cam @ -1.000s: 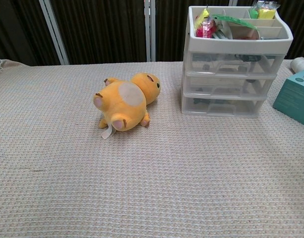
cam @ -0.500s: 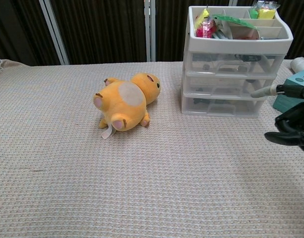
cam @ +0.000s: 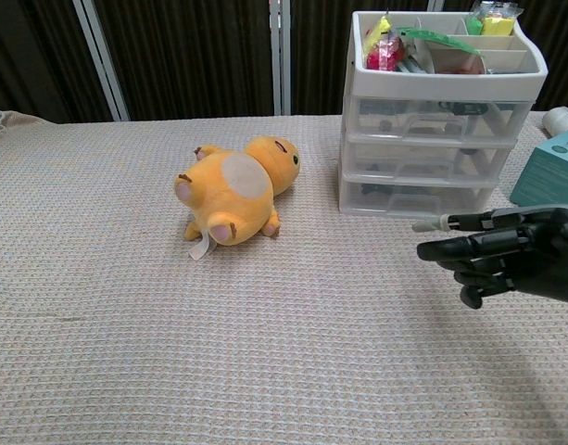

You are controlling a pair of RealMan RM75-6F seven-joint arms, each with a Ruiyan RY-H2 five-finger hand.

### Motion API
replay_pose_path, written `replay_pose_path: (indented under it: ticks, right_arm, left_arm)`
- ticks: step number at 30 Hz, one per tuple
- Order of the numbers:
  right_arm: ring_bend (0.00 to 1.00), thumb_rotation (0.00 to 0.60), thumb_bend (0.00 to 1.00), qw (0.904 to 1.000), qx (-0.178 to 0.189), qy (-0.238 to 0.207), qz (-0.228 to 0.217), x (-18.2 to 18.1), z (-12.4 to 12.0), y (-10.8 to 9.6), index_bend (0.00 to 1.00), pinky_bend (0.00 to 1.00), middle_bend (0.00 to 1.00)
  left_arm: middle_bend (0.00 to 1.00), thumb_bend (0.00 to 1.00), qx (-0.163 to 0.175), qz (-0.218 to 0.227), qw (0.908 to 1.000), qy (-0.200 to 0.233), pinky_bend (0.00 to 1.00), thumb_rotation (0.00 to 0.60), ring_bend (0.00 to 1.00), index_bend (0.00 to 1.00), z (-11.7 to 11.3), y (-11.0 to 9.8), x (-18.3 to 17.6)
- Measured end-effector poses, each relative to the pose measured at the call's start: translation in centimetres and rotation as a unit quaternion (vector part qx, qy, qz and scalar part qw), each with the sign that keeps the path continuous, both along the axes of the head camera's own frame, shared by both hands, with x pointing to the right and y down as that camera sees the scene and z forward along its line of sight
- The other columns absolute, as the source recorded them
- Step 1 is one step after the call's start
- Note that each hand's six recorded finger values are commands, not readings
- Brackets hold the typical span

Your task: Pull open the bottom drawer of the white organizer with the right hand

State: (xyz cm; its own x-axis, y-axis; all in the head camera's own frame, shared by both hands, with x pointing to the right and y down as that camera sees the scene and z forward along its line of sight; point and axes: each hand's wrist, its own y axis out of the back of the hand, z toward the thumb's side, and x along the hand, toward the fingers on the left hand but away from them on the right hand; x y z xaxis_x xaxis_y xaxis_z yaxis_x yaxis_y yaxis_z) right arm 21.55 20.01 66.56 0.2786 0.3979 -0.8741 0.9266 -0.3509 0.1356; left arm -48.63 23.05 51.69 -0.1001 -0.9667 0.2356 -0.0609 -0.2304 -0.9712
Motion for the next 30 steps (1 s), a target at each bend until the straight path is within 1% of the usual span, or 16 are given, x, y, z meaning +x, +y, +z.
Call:
replay_pose_path:
  ticks: [3, 6, 12, 15, 17, 24, 27, 30]
  right_arm:
    - [0.85, 0.600, 0.24, 0.9988, -0.032, -0.024, 0.028, -0.4, 0.9, -0.6, 0.13, 0.70, 0.80]
    - [0.85, 0.600, 0.24, 0.9965, -0.050, -0.041, 0.053, -0.6, 1.6, -1.6, 0.13, 0.70, 0.80]
    - [0.85, 0.600, 0.24, 0.9925, -0.067, -0.059, 0.084, -0.8, 2.7, -3.1, 0.17, 0.70, 0.79]
    - [0.85, 0.600, 0.24, 0.9911, -0.068, -0.062, 0.096, -0.6, 3.2, -3.7, 0.18, 0.70, 0.79]
    - [0.85, 0.600, 0.25, 0.9892, -0.068, -0.064, 0.112, -0.4, 3.7, -4.2, 0.18, 0.70, 0.79]
    - [0.85, 0.600, 0.26, 0.9784, -0.088, -0.083, 0.168, -0.1, 4.9, -4.8, 0.19, 0.70, 0.79]
    - [0.85, 0.600, 0.26, 0.9714, -0.097, -0.089, 0.197, 0.4, 5.5, -5.2, 0.19, 0.70, 0.79]
    - [0.85, 0.600, 0.26, 0.9696, -0.098, -0.089, 0.206, 0.6, 5.9, -5.4, 0.19, 0.69, 0.79]
  left_arm:
    - [0.00, 0.06, -0.001, 0.002, 1.0000, -0.002, 0.00, 0.600, 0.00, 0.00, 0.0, 0.0, 0.1]
    - [0.00, 0.06, 0.001, 0.002, 1.0000, -0.003, 0.00, 0.600, 0.00, 0.00, 0.0, 0.0, 0.1]
    - [0.00, 0.06, 0.004, -0.001, 1.0000, -0.006, 0.00, 0.600, 0.00, 0.00, -0.1, 0.1, 0.0]
    - [0.00, 0.06, 0.002, -0.002, 1.0000, -0.008, 0.00, 0.600, 0.00, 0.00, -0.1, 0.1, -0.2]
    - [0.00, 0.06, 0.002, -0.003, 1.0000, -0.008, 0.00, 0.600, 0.00, 0.00, 0.0, 0.1, -0.2]
    - [0.00, 0.06, 0.001, 0.000, 1.0000, -0.006, 0.00, 0.600, 0.00, 0.00, 0.0, 0.0, 0.0]
    - [0.00, 0.06, 0.002, -0.001, 1.0000, -0.007, 0.00, 0.600, 0.00, 0.00, -0.1, 0.1, -0.1]
    - [0.00, 0.06, 0.002, -0.004, 1.0000, -0.007, 0.00, 0.600, 0.00, 0.00, -0.2, 0.1, -0.3]
